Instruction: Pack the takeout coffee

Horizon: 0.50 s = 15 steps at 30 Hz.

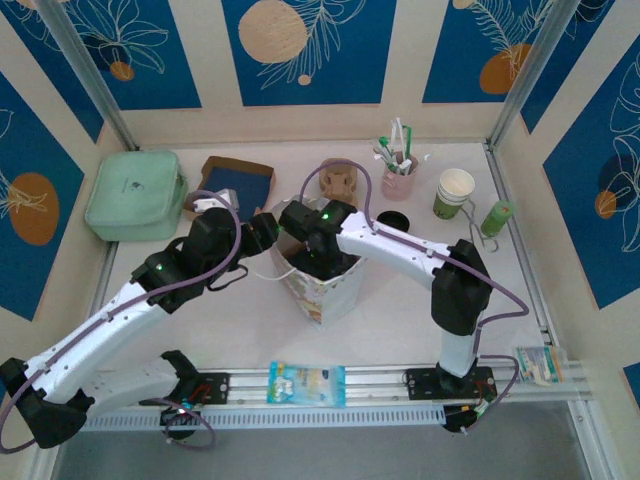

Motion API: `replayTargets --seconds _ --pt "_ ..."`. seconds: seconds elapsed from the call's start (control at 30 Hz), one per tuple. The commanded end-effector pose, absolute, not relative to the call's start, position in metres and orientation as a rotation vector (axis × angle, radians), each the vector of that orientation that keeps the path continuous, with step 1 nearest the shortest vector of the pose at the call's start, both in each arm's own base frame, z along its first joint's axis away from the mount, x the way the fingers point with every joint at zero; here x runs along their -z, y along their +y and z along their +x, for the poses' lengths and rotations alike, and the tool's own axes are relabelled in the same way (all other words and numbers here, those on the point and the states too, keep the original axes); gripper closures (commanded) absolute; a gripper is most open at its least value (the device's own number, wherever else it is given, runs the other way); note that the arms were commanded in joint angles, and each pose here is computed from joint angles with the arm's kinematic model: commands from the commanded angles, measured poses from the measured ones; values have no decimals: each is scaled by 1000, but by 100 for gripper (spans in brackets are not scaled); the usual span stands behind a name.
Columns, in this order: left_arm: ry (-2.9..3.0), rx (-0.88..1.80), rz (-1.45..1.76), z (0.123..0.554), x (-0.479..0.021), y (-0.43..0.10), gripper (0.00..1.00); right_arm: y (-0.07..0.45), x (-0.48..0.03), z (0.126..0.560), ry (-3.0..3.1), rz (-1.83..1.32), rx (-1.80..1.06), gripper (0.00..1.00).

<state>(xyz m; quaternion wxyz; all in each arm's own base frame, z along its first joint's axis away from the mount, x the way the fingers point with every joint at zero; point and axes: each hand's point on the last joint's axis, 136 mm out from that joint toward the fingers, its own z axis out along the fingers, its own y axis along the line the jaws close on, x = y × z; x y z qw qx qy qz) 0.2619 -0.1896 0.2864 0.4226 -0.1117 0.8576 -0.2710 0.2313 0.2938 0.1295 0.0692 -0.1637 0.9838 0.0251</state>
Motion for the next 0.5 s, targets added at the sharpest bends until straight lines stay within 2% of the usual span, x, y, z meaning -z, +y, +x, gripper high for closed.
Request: replayTargets --seconds 0.0,0.47 --pt "2151 657 -242 257 -291 -187 24 296 -158 233 2906 -506 -123 1" --pt "2146 659 -237 256 -293 -186 18 300 -179 230 2882 -539 -124 1"
